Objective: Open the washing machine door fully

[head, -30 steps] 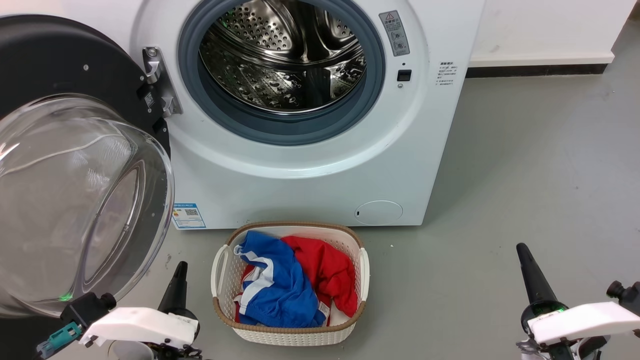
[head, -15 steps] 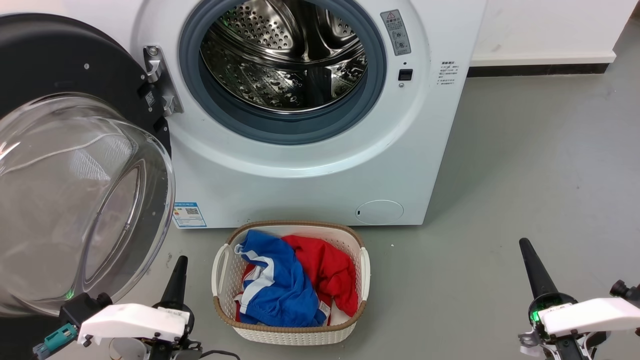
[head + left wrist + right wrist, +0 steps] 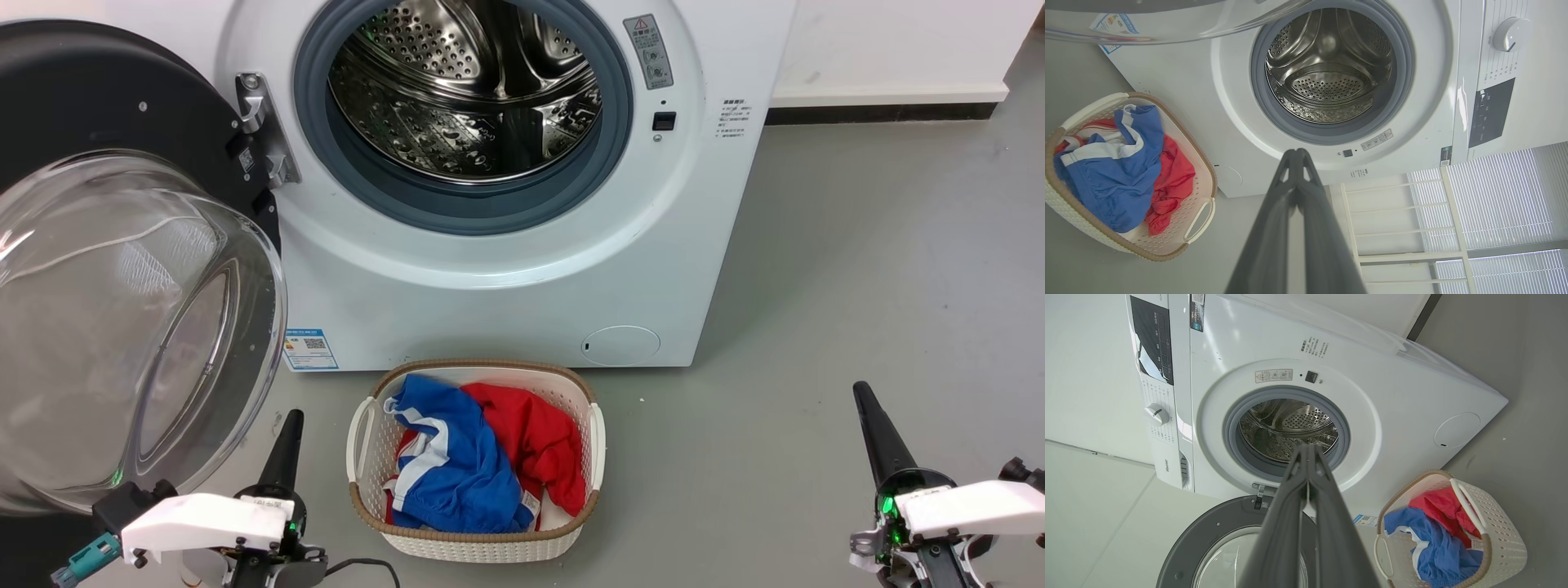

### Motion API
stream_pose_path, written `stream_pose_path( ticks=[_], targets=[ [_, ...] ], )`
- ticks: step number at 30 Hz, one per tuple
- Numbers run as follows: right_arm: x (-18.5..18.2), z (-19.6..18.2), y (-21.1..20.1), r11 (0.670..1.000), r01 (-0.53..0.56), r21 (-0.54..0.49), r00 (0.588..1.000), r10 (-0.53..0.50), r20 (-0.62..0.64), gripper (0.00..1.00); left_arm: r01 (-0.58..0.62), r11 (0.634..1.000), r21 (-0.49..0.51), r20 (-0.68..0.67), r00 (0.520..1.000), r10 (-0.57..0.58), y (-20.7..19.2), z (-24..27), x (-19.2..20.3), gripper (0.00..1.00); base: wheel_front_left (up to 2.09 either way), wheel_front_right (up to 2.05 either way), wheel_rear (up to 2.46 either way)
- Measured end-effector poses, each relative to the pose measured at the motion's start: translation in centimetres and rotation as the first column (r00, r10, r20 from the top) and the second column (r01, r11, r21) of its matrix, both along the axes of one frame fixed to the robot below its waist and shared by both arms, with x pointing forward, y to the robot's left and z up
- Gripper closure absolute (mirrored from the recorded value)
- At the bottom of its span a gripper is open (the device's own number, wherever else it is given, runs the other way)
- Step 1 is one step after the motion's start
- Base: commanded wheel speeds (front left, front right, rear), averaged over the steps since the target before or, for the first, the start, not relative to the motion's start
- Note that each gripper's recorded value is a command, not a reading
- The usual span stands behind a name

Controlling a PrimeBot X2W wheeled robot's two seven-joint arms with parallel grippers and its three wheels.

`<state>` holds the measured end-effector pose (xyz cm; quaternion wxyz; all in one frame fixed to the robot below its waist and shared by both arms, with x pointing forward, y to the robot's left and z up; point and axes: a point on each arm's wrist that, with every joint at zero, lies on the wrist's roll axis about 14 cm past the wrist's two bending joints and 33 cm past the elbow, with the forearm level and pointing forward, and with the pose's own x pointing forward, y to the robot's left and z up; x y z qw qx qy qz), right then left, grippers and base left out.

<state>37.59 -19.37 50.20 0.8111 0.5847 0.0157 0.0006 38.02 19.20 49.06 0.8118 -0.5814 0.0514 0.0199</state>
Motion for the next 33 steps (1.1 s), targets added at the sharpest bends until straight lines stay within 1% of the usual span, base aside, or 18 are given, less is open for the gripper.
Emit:
stream_pose_path(
  ticks=[15, 33],
  targets=[
    [0.4, 0.0, -0.3, 0.992, 0.012, 0.124, 1.0, -0.012, 0.0, 1.0, -0.014, 0.992, -0.129, 0.03, 0.999, 0.018, 0.3, 0.5, 0.3, 1.0, 0.0, 0.0, 0.0],
    [0.9, 0.1, -0.6, 0.967, 0.021, 0.253, 1.0, -0.023, 0.004, 1.0, -0.027, 0.965, -0.262, 0.065, 0.997, 0.046, 0.6, 1.1, 0.6, 1.0, 0.0, 0.0, 0.0]
  ],
)
